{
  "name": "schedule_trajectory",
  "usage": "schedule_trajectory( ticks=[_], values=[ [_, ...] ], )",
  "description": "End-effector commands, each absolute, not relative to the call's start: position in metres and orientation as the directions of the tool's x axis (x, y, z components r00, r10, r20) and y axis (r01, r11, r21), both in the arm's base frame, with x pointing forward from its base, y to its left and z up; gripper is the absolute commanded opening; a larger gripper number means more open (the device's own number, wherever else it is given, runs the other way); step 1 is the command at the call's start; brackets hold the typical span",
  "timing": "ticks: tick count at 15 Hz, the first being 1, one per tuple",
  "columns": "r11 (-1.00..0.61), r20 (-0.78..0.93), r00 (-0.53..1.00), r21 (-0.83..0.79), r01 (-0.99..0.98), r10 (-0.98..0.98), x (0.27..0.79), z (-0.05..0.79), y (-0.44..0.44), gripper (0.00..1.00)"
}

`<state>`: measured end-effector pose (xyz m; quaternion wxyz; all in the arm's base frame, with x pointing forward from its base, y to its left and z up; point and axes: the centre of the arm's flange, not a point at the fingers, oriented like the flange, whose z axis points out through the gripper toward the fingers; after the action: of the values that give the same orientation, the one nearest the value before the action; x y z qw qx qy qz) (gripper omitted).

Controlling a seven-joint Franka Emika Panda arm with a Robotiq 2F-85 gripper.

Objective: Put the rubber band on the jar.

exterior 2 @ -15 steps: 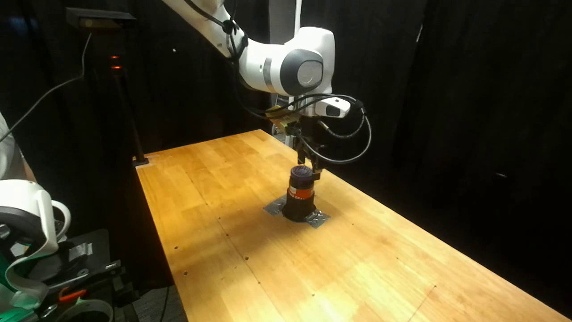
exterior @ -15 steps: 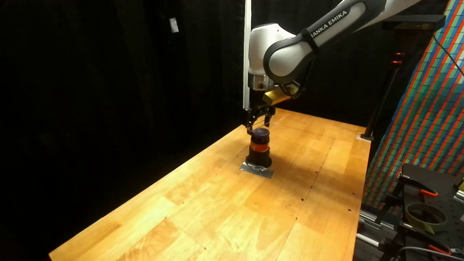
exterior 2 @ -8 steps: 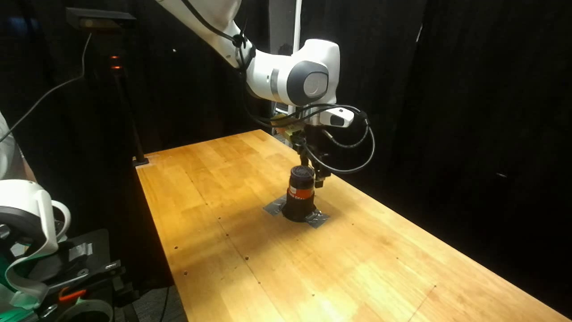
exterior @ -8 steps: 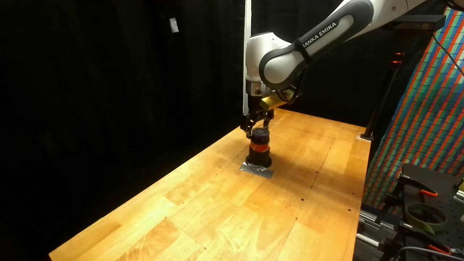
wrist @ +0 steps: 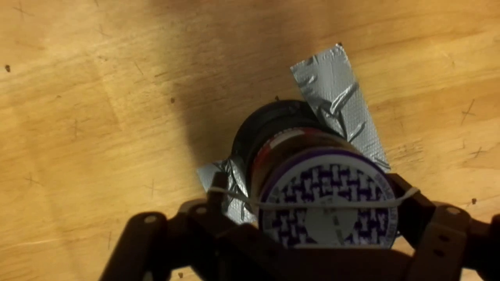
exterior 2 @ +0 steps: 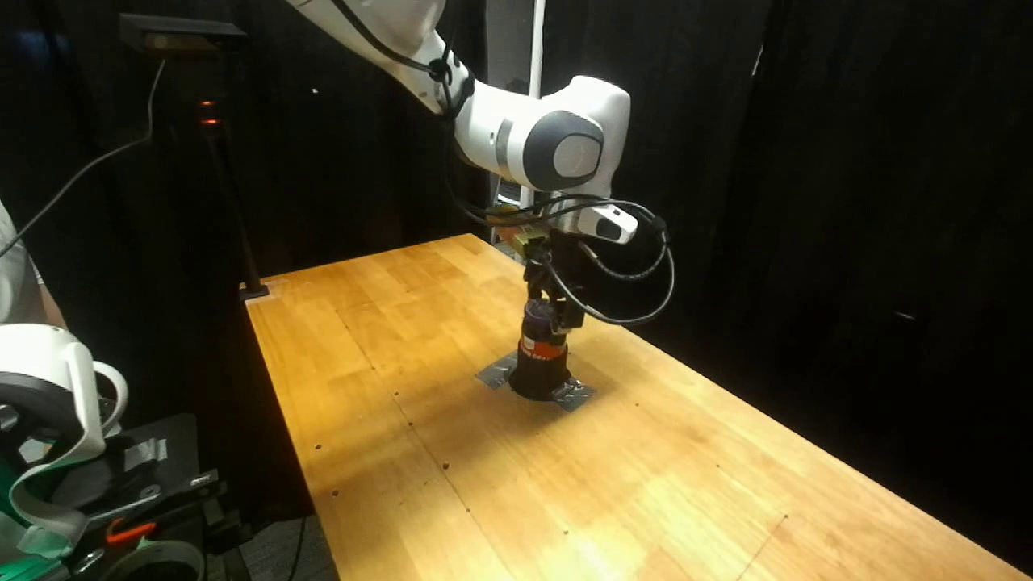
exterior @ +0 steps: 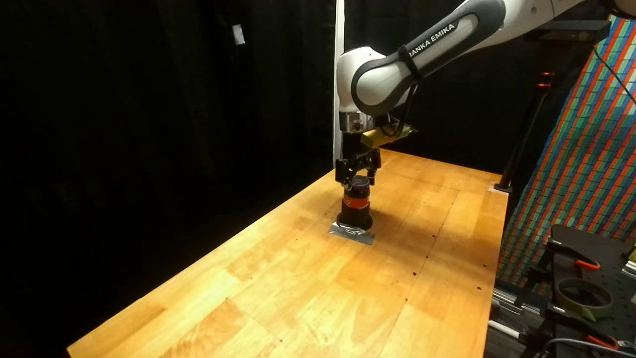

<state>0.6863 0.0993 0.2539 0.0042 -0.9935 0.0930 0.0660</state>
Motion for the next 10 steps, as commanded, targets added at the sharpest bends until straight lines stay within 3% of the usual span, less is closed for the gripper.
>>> schedule_trajectory(
  ticks=[1,9,10],
  values=[
    [-0.985,-0.235,0.961,-0.062,-0.16,-0.142,0.674,0.279,0.089,1.0],
    [-0.983,-0.309,0.946,-0.12,-0.136,-0.093,0.643,0.26,0.089,0.98],
    [-0.986,-0.31,0.946,-0.107,-0.131,-0.092,0.639,0.258,0.091,0.74]
  ],
)
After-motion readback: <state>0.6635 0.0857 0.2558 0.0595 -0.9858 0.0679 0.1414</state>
